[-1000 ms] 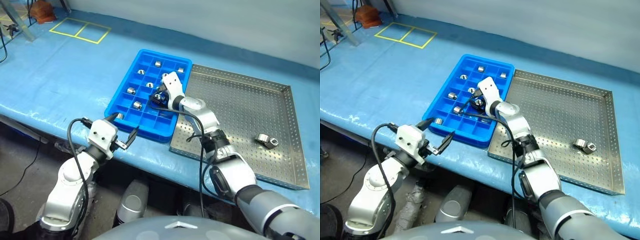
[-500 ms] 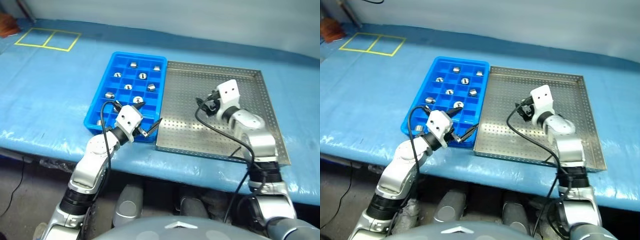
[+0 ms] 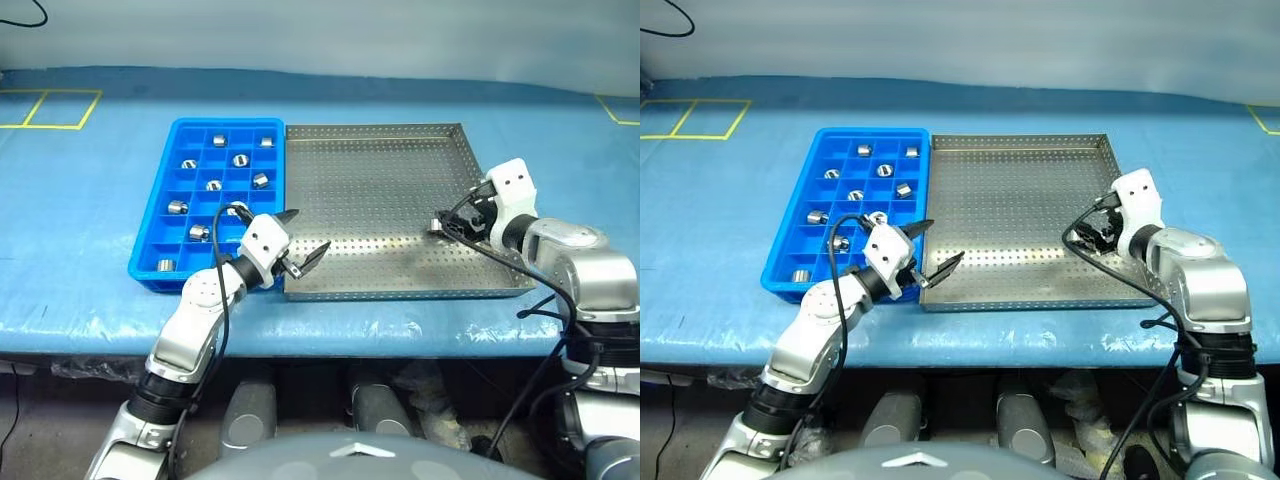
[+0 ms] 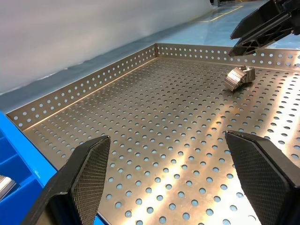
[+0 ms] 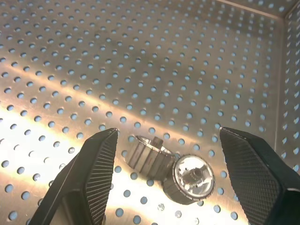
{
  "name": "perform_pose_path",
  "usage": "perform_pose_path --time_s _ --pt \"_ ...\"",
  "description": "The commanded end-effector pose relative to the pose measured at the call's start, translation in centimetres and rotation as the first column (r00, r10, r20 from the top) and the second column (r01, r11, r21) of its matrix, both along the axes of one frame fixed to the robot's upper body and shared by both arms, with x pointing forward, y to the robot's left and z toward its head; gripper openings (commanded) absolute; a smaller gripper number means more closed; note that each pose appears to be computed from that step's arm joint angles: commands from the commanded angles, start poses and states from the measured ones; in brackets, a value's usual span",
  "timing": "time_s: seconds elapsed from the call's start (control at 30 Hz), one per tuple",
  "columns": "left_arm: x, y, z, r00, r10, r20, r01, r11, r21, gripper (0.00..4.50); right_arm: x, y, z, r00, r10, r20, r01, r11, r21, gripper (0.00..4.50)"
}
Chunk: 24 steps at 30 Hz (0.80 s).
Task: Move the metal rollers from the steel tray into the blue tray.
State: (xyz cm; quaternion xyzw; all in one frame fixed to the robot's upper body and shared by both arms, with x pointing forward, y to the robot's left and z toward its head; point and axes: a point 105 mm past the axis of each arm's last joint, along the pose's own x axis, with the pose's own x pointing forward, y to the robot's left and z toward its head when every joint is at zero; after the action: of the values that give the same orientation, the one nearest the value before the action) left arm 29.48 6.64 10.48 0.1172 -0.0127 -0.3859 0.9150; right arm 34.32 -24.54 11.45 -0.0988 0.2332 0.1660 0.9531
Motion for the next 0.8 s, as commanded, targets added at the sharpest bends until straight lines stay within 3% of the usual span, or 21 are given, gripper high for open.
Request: perform_pose_path --time_s 0.03,0.2,0.3,0.4,0.53,0.8 --pt "-0.1 0.0 0.7 0.999 0.001 0.046 -0.002 1.0 0.008 4.31 0.6 -0.2 -0.1 1.0 -0.004 -0.028 0.004 1.0 0.012 3.65" --pt "-0.2 0.0 0.6 0.999 0.009 0.043 -0.009 1.0 0.007 4.31 1.2 0.5 -1.7 0.997 0.024 -0.076 -0.02 0.999 0.047 3.65" --pt "-0.2 0.1 0.6 0.999 0.011 0.042 -0.011 1.0 0.008 4.31 1.5 0.3 -3.1 0.992 0.04 -0.117 -0.045 0.998 -0.039 3.65" --pt "-0.1 0.2 0.7 0.999 0.014 0.044 -0.015 1.0 0.009 4.31 1.4 0.5 -3.8 0.986 0.083 -0.143 -0.098 0.99 -0.099 3.12" --pt "-0.1 0.4 0.8 0.999 0.024 0.049 -0.024 1.0 0.011 4.31 1.2 0.9 -3.7 0.979 0.141 -0.147 -0.16 0.979 -0.128 1.89" --pt "0.0 0.5 0.9 0.998 0.031 0.058 -0.032 0.999 0.012 4.31 1.6 0.7 -2.5 0.988 0.128 -0.084 -0.137 0.984 -0.114 1.89"
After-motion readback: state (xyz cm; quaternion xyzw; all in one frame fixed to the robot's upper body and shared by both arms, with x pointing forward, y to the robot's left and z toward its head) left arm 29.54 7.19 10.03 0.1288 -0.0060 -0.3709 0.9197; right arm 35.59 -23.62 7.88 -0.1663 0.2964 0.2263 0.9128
